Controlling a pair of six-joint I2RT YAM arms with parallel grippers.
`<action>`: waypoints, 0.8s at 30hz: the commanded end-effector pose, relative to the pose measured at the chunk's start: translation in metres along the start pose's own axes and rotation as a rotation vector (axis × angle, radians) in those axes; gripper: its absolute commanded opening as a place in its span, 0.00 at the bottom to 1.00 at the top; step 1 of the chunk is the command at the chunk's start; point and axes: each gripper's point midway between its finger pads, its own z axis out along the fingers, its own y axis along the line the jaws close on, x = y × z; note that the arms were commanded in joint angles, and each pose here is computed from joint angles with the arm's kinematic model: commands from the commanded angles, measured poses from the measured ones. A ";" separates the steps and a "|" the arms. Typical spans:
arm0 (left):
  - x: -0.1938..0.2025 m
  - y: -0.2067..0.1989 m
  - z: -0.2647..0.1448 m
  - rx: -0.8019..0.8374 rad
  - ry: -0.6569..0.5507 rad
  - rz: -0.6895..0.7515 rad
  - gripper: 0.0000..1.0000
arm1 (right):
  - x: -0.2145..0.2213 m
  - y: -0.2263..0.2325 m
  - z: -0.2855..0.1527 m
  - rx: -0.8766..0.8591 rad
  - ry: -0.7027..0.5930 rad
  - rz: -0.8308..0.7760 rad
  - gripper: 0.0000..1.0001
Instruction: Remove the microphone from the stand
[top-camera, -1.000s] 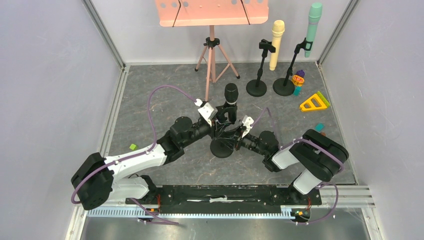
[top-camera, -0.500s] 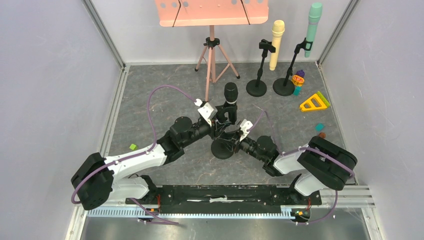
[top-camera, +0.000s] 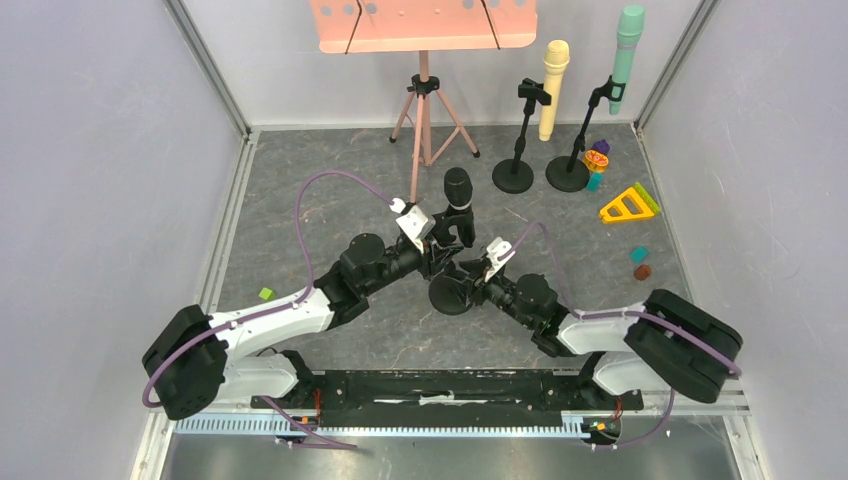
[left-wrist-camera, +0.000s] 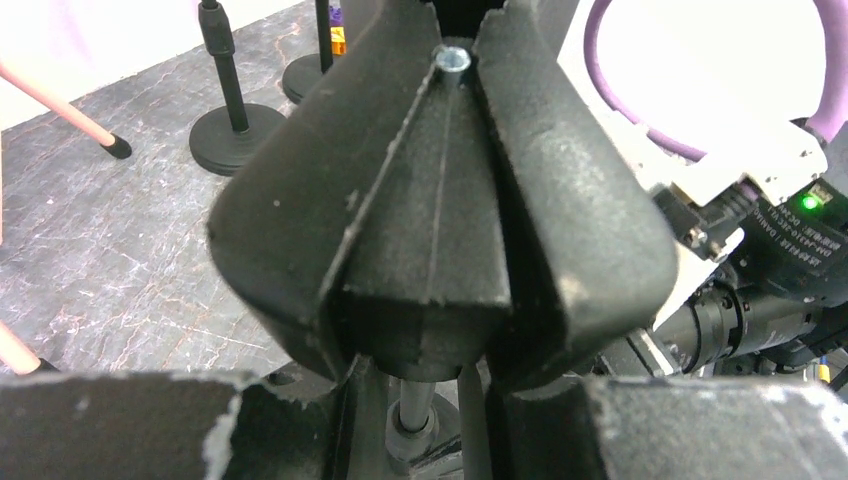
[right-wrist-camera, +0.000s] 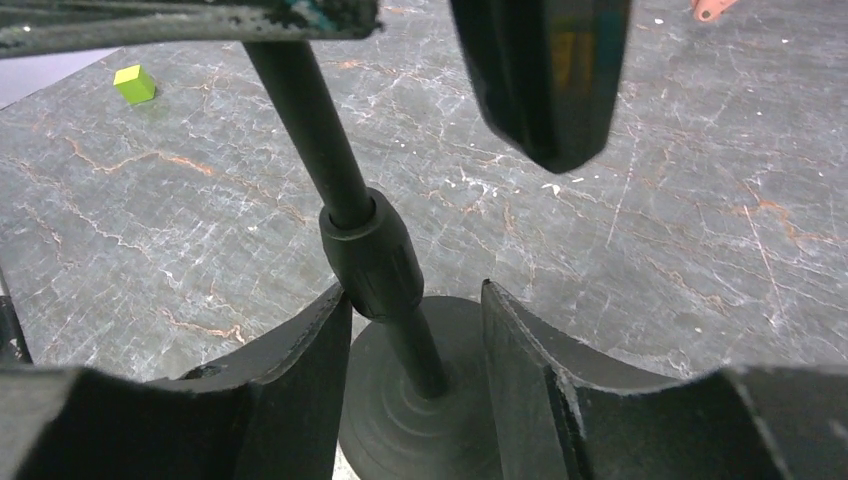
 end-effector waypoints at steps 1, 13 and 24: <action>-0.015 -0.006 0.002 0.029 -0.048 -0.010 0.33 | 0.002 -0.024 -0.012 0.098 0.049 0.031 0.58; -0.014 -0.014 0.005 0.074 -0.020 -0.012 0.51 | -0.011 -0.034 -0.036 0.160 0.139 0.025 0.66; -0.022 -0.016 0.003 0.075 0.016 -0.006 0.74 | -0.076 -0.030 -0.030 0.168 0.080 0.009 0.76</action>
